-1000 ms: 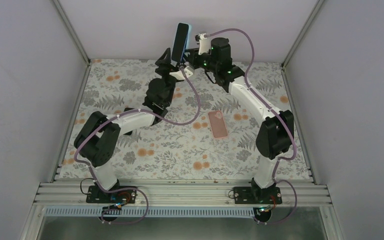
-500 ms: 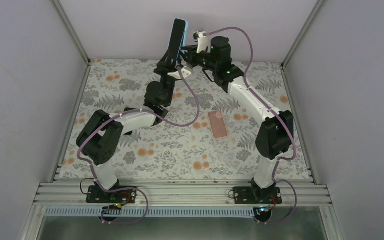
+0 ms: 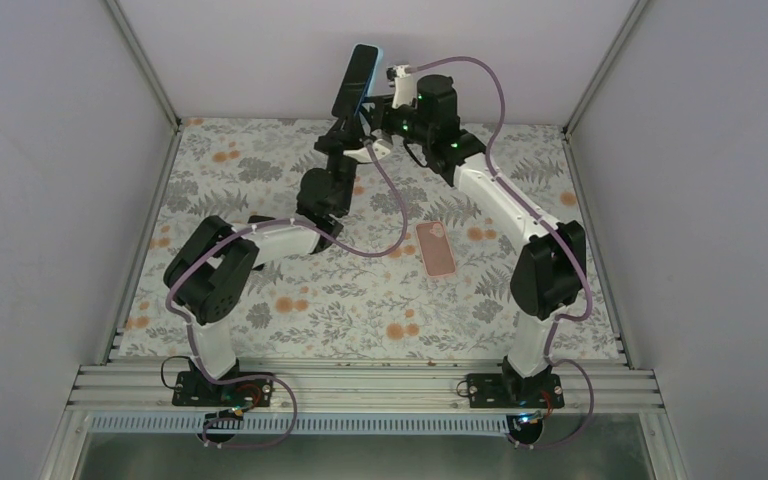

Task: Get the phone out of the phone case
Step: Remove the phone case from the phone.

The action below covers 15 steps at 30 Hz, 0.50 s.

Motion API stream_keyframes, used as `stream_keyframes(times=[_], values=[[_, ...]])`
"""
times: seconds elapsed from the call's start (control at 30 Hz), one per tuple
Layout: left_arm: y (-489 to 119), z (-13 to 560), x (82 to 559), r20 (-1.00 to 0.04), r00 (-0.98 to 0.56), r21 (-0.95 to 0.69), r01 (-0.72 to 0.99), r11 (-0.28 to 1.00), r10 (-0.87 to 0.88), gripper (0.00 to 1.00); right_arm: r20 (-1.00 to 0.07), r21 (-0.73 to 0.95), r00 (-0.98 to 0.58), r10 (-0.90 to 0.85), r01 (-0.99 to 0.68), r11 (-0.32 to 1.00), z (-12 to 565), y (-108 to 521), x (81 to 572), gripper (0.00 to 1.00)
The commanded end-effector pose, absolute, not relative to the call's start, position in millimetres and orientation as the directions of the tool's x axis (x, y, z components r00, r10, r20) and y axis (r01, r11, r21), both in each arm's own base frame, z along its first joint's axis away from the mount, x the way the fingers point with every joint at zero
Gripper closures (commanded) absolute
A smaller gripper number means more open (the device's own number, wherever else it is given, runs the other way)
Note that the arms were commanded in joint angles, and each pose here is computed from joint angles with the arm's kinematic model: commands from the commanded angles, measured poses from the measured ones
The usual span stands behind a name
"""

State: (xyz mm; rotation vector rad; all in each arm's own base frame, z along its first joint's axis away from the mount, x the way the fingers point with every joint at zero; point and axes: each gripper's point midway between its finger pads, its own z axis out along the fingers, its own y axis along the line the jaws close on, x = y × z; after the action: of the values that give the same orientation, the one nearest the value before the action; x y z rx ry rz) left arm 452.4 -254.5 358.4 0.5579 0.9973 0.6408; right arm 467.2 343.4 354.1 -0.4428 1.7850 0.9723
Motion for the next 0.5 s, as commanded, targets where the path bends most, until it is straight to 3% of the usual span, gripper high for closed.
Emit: stream_keyframes(times=[0.0,0.47], values=[[-245.8,388.0,451.0,-0.532,0.395,0.692,-0.308,0.654,0.749,0.98,-0.802,0.482,-0.578,-0.149,-0.774,0.411,289.6,405.8,377.4,0.98],[-216.3,410.8,413.1,-0.653,0.317,0.692,-0.117,0.712,0.687,0.98,-0.888,0.145,-0.433,-0.155,-0.584,0.799,292.1,254.7,501.6,0.97]])
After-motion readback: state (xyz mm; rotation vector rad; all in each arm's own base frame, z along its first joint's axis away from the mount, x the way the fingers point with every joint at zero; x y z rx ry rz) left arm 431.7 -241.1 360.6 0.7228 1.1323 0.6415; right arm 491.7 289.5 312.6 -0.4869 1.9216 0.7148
